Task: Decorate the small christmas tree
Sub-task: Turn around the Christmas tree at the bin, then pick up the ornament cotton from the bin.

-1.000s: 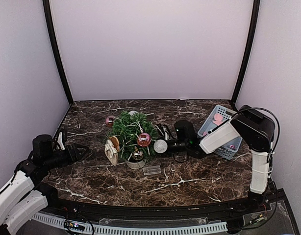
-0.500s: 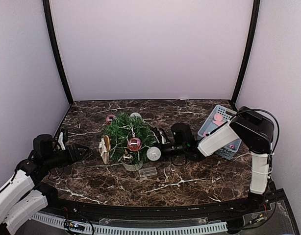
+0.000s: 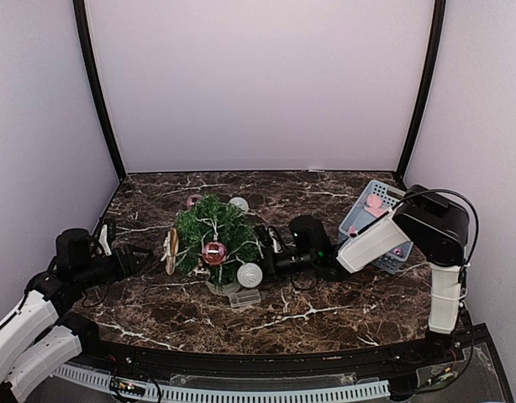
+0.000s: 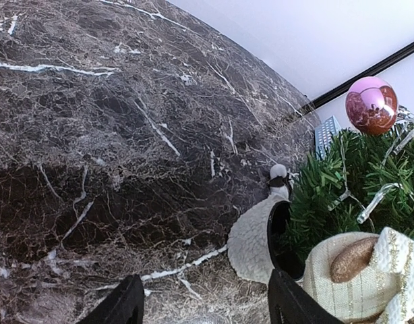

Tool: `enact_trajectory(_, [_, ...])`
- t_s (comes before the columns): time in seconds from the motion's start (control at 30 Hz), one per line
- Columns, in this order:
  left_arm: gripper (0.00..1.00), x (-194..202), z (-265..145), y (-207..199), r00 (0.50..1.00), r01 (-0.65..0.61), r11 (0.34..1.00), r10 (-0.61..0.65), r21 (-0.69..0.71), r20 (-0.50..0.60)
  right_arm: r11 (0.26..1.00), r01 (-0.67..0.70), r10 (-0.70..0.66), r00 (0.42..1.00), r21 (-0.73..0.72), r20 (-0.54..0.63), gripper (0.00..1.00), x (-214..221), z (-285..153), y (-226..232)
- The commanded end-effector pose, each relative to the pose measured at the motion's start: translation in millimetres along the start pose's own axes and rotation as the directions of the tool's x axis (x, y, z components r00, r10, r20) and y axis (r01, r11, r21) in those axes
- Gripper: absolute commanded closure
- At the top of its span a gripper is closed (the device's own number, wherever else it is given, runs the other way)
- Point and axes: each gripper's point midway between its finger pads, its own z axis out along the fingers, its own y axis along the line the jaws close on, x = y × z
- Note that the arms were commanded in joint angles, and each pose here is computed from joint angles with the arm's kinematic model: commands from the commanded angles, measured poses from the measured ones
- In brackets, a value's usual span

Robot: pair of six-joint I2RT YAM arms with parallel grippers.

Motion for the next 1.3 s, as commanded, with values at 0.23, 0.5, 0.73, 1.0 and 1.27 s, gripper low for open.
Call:
enact_trajectory(0.23, [0.34, -16, -6, -12, 0.998, -0.038, 0.999, 0.038, 0.009, 0.041, 0.995, 0.049, -0.052, 0.998, -0.09, -0.033, 0.78, 14, 10, 42])
enact_trajectory(0.5, [0.34, -24, -10, -14, 0.997, -0.044, 0.999, 0.044, -0.007, 0.064, 0.996, 0.085, -0.085, 0.996, -0.018, 0.009, 0.75, 10, 0, 42])
enact_trajectory(0.73, [0.3, -49, -19, -17, 0.993, -0.056, 0.994, 0.065, -0.089, 0.1, 0.976, 0.062, -0.086, 0.991, 0.209, 0.106, 0.57, 5, -53, 10])
enact_trajectory(1.0, [0.25, -80, -18, -23, 0.983, -0.14, 0.976, 0.157, -0.166, 0.094, 0.839, 0.086, -0.204, 0.965, 0.538, 0.164, 0.49, -30, -125, -27])
enact_trajectory(1.27, [0.21, -110, -20, -35, 0.956, -0.243, 0.951, 0.268, -0.189, 0.12, 0.77, 0.206, -0.302, 0.951, 0.604, 0.06, 0.52, -69, -109, -45])
